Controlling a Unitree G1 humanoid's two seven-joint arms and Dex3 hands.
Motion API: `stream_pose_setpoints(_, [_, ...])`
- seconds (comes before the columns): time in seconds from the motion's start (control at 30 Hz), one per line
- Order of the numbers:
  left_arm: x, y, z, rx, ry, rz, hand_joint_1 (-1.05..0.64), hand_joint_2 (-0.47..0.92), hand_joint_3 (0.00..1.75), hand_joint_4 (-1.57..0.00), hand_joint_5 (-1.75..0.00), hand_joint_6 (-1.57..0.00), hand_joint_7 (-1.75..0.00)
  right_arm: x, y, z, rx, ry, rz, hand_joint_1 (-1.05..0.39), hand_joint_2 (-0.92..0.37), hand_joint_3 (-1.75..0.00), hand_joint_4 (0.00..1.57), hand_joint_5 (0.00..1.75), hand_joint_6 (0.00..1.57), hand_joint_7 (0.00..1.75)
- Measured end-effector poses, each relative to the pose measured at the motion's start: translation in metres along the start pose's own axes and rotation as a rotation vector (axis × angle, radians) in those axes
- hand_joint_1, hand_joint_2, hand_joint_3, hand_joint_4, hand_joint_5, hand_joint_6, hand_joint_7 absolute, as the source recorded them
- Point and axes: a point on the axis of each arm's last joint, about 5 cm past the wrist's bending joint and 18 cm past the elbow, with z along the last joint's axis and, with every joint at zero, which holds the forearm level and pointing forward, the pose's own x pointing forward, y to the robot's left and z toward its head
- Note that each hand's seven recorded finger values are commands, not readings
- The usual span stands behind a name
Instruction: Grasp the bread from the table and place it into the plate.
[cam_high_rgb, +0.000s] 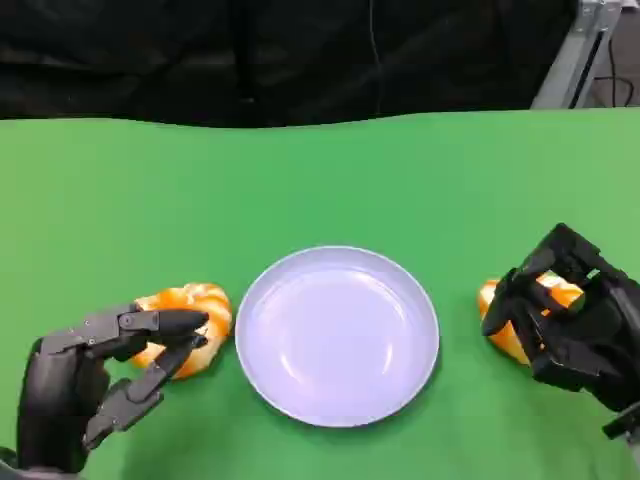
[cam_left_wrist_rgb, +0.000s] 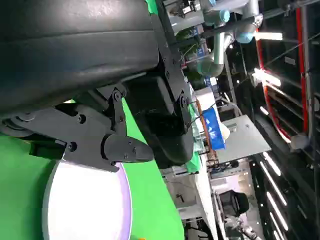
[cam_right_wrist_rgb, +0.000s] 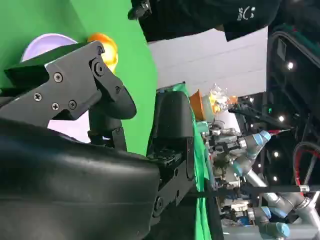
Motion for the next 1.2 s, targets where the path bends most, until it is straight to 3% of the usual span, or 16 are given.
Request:
stream_pose_setpoints(0.67, [-0.0006,0.0013,0.0002,0.005,-0.011,-0.011,-0.09,0.92,0.31,-0.73,-1.09,-1.09,-0.26,-0.0015,-0.0016,-0.0009,0.003,0.004,-0.005,0.05,-0.6,-1.18,0.47,1.75,0.37,1.6])
stream_pose_setpoints(0.8, [-0.0012,0.002,-0.0005,0.01,-0.009,-0.008,-0.12,0.92,0.22,-0.81,-0.84,-1.11,-0.18,-0.0015,-0.0019,-0.0008,0.003,0.003,-0.004,0.05,-0.6,-1.18,0.48,1.75,0.37,1.6])
stream_pose_setpoints(0.83, [-0.0015,0.0022,-0.0008,0.012,-0.008,-0.007,-0.13,0.92,0.19,-0.86,-0.68,-1.12,-0.1,-0.0016,-0.0021,-0.0007,0.003,0.003,-0.003,0.06,-0.6,-1.18,0.48,1.75,0.37,1.6])
stream_pose_setpoints(0.9, [-0.0018,0.0024,-0.0011,0.014,-0.01,-0.006,-0.14,0.92,0.17,-0.9,-0.55,-1.12,-0.05,-0.0014,-0.0023,-0.0005,0.003,0.002,0.0,0.06,-0.61,-1.18,0.48,1.75,0.37,1.6])
stream_pose_setpoints(0.97, [-0.0016,0.0025,-0.0014,0.017,-0.014,-0.004,-0.18,0.92,0.15,-0.96,-0.3,-1.08,-0.01,-0.0013,-0.0023,-0.0004,0.003,0.001,0.001,0.05,-0.61,-1.18,0.48,1.75,0.37,1.6])
stream_pose_setpoints(1.2, [-0.0008,0.0028,-0.0029,0.014,-0.016,0.014,-0.23,0.92,0.09,-0.94,-0.1,-0.92,0.0,-0.0014,-0.0025,-0.0004,0.002,0.001,0.001,0.07,-0.61,-1.17,0.47,1.75,0.38,1.59])
